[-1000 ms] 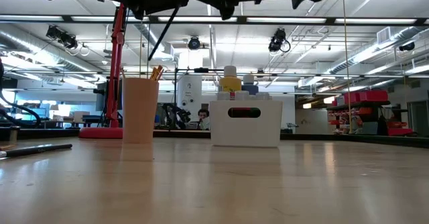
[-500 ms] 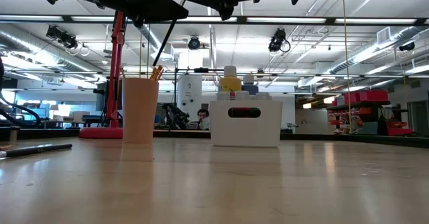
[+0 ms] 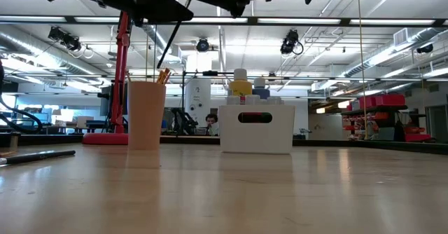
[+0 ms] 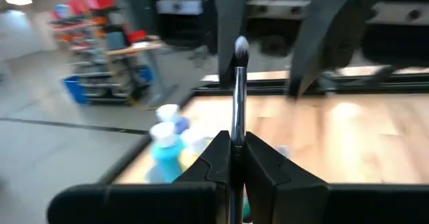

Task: Pick & Place Paint Supplies
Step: Put the white paint brush into the orange cup

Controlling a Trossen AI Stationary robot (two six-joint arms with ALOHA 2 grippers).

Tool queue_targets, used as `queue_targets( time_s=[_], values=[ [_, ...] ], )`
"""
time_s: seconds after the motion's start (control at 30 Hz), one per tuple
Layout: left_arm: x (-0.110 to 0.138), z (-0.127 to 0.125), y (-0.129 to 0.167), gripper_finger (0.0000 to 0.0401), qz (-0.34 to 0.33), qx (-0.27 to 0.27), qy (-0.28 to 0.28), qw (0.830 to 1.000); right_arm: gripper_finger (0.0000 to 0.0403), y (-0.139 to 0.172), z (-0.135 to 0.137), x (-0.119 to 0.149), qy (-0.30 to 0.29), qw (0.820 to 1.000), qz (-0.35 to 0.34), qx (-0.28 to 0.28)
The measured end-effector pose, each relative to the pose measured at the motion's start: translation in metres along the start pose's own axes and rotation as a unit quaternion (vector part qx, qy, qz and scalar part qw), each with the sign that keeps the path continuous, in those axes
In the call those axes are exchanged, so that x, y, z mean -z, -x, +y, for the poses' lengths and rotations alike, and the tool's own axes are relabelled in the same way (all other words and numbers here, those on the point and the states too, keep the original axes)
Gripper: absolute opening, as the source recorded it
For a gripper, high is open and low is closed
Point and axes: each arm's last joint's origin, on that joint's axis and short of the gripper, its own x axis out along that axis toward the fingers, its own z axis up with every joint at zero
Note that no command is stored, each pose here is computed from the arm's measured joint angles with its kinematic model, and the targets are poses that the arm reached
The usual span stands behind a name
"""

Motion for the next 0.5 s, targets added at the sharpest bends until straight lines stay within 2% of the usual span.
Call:
queue_targets(
  time_s=[0.13,0.23,0.33,0.5],
  values=[
    [-0.005,0.006,0.009,0.0024,0.004,-0.085,-0.015,0.996,0.0147,0.009,-0.002,-0.011,0.001,0.999,-0.004,0.035],
    [-0.01,0.01,0.016,0.0024,0.005,-0.151,-0.017,0.988,0.0162,0.014,-0.002,-0.011,0.0,0.999,0.022,0.041],
    [-0.008,0.015,0.02,0.0024,0.005,-0.175,-0.006,0.985,0.017,0.014,0.0,-0.005,-0.011,0.998,0.049,0.023],
    [0.013,0.026,0.014,0.0024,0.01,-0.181,0.024,0.983,0.0174,0.012,0.008,0.0,-0.03,0.997,0.064,-0.016]
  ],
)
